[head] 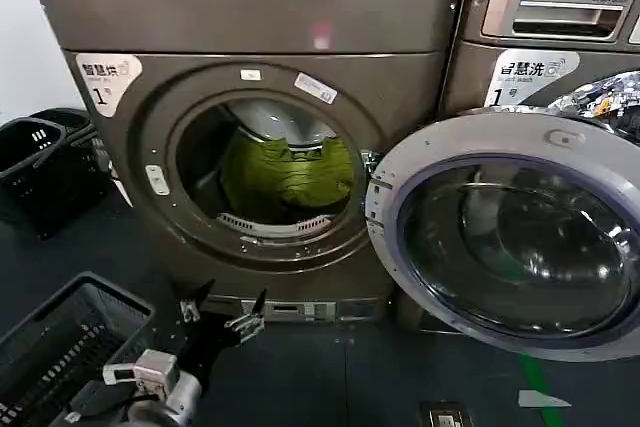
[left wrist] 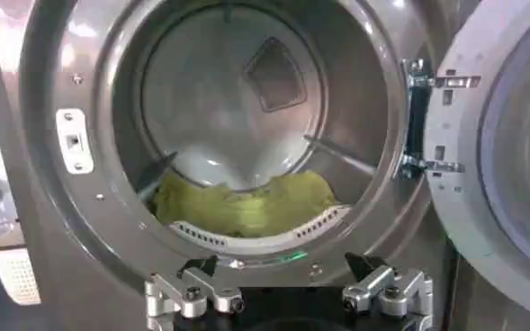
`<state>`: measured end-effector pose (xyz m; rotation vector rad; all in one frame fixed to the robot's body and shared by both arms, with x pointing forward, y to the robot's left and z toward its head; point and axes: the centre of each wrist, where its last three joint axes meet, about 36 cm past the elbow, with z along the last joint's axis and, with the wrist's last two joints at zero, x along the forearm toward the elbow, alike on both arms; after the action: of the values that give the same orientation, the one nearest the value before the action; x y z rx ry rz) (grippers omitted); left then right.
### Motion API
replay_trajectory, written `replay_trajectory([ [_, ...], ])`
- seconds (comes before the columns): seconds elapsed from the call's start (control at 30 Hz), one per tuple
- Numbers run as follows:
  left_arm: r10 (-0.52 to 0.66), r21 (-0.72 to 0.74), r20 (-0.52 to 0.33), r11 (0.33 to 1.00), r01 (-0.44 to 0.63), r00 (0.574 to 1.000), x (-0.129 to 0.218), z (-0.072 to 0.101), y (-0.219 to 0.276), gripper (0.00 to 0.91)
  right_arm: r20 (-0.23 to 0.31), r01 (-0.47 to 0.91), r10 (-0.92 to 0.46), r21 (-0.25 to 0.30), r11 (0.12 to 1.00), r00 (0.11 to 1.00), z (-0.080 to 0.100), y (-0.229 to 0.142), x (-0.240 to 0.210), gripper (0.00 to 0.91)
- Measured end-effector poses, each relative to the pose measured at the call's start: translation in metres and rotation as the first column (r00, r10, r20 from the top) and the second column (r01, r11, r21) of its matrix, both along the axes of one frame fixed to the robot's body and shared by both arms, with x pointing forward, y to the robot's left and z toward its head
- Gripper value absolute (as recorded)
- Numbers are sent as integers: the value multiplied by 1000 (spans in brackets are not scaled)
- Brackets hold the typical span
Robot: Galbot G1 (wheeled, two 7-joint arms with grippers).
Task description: Grasp the clothes from the dryer.
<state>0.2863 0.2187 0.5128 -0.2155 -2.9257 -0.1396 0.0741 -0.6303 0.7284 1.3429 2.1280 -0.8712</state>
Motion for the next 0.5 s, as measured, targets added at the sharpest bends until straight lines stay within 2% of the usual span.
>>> replay_trajectory([
  [0.5, 7, -3, 29, 1000, -6, 1000, 3, -3, -1, 907, -1, -19, 19, -3, 1000, 1000, 1, 3, 3, 907],
])
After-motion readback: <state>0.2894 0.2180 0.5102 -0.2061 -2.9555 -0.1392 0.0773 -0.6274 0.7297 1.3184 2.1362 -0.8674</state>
